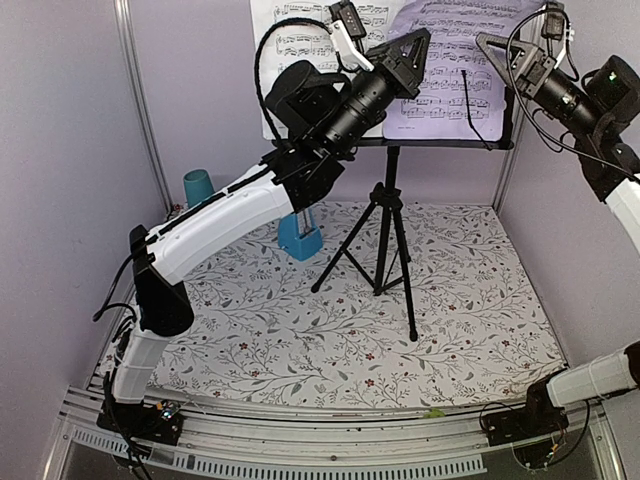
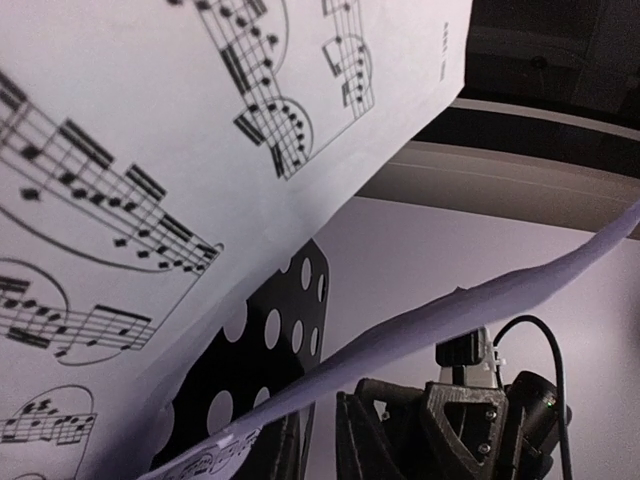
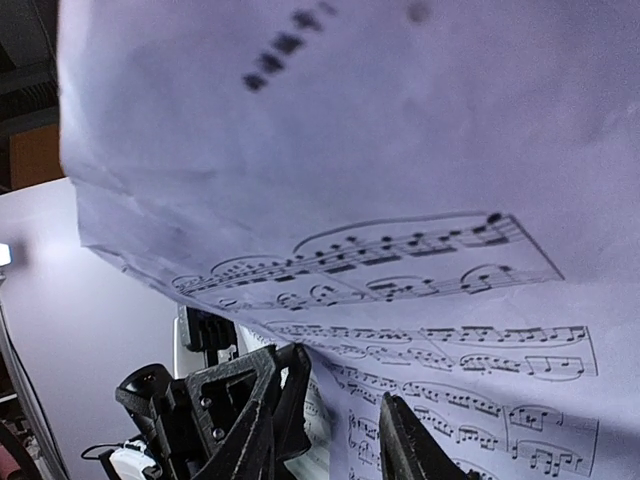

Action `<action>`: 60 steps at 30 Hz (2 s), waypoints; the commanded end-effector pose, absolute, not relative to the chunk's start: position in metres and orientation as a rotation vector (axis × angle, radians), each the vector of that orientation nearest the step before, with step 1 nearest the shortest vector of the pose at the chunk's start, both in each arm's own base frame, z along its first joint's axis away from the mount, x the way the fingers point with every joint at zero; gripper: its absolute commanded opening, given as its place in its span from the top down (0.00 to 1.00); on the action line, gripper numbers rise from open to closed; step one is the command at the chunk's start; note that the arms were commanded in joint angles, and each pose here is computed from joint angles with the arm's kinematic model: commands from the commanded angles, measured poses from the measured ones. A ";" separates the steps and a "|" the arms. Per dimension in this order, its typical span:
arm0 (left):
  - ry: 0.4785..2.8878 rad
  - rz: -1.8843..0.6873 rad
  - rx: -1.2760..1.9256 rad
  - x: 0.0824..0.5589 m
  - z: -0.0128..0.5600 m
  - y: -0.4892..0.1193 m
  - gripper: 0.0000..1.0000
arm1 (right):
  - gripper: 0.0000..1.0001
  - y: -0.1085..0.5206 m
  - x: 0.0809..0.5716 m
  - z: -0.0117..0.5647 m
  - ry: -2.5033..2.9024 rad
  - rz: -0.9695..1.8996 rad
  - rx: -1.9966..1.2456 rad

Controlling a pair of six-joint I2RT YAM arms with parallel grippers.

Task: Set up the instrument practice props
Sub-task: Adjust the sheet music on the music stand.

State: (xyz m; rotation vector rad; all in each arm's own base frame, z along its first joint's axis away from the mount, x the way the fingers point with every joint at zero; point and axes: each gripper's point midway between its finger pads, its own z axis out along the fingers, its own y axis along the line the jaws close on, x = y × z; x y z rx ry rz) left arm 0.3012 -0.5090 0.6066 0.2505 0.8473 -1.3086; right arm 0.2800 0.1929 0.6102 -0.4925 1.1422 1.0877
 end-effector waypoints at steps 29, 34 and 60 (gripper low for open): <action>0.803 -1.244 0.364 0.232 0.657 -0.441 0.85 | 0.60 0.179 0.333 0.672 0.876 1.071 -0.308; 0.806 -1.221 0.358 0.224 0.658 -0.427 0.85 | 0.60 0.179 0.333 0.672 0.876 1.079 -0.309; 0.881 -1.034 0.294 0.218 0.642 -0.361 0.81 | 0.58 0.170 0.301 0.670 0.850 1.070 -0.319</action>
